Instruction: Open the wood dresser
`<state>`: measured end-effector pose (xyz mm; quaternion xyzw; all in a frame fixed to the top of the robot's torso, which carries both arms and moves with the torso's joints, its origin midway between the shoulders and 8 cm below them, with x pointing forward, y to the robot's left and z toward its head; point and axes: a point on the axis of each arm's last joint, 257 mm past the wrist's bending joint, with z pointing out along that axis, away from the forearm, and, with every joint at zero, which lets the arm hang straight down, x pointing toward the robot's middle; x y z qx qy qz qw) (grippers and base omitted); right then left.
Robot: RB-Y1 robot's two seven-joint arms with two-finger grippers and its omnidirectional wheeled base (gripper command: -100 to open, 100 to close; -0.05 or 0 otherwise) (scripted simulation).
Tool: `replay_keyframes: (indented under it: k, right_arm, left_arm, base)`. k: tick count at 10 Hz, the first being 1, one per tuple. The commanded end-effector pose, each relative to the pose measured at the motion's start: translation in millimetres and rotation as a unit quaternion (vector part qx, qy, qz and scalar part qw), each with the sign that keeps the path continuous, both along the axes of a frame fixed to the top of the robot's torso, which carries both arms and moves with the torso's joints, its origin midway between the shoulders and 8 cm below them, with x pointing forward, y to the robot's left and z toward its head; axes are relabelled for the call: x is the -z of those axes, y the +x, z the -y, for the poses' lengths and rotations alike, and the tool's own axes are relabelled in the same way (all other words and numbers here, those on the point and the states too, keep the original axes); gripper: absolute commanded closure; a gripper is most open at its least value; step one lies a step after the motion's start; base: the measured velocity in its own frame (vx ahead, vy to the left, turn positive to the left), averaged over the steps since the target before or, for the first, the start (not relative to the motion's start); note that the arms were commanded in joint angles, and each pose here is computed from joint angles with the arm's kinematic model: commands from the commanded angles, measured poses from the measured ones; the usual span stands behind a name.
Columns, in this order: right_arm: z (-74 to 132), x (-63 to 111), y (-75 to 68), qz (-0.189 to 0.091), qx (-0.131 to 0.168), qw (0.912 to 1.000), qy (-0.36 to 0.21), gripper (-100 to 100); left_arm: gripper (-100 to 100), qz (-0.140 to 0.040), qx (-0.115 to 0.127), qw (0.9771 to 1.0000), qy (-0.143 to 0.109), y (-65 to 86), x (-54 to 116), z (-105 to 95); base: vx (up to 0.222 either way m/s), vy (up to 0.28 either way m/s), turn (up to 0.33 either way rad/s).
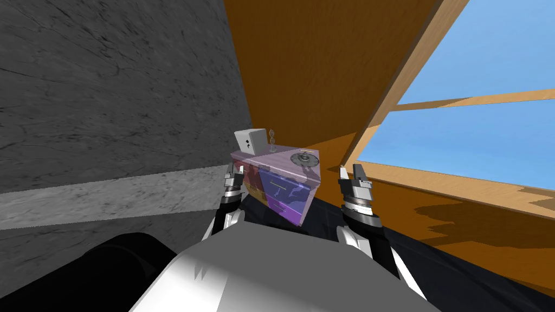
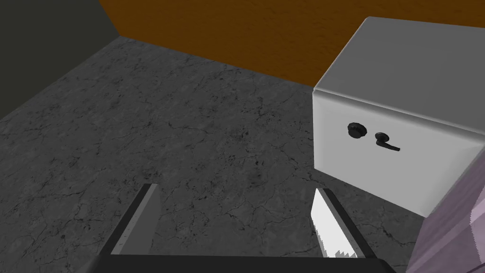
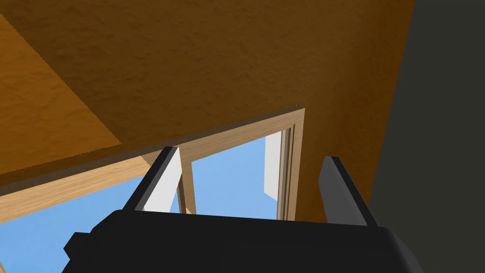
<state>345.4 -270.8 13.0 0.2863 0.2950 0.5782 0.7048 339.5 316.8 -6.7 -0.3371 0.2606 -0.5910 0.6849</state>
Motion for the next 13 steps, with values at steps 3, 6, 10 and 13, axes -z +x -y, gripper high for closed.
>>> replay_keyframes:
  k: [3, 6, 10, 13]
  right_arm:
    - [0.0, 0.0, 0.0, 0.0, 0.0, 1.0, 0.0, 0]
    - [0.0, 0.2, 0.1, 0.0, 0.0, 1.0, 0.0, 0]
    - [0.0, 0.3, 0.1, 0.0, 0.0, 1.0, 0.0, 0]
    - [0.0, 0.3, 0.1, 0.0, 0.0, 1.0, 0.0, 0]
  left_arm:
    - [0, 0.0, 0.0, 1.0, 0.0, 0.0, 0.0, 0.0]
    - [-100, -0.035, 0.028, 0.9987, 0.025, 17.7, 20.7, 13.5]
    - [-100, -0.094, 0.053, 0.994, 0.02, 46.3, 67.3, 31.8]
    - [-100, -0.115, 0.061, 0.9913, 0.015, 56.1, 85.8, 39.9]
  base:
    - [0.0, 0.0, 0.0]
    - [-0.003, 0.012, -0.081]
    - [-0.012, 0.031, -0.124]
    - [-0.009, 0.022, -0.082]
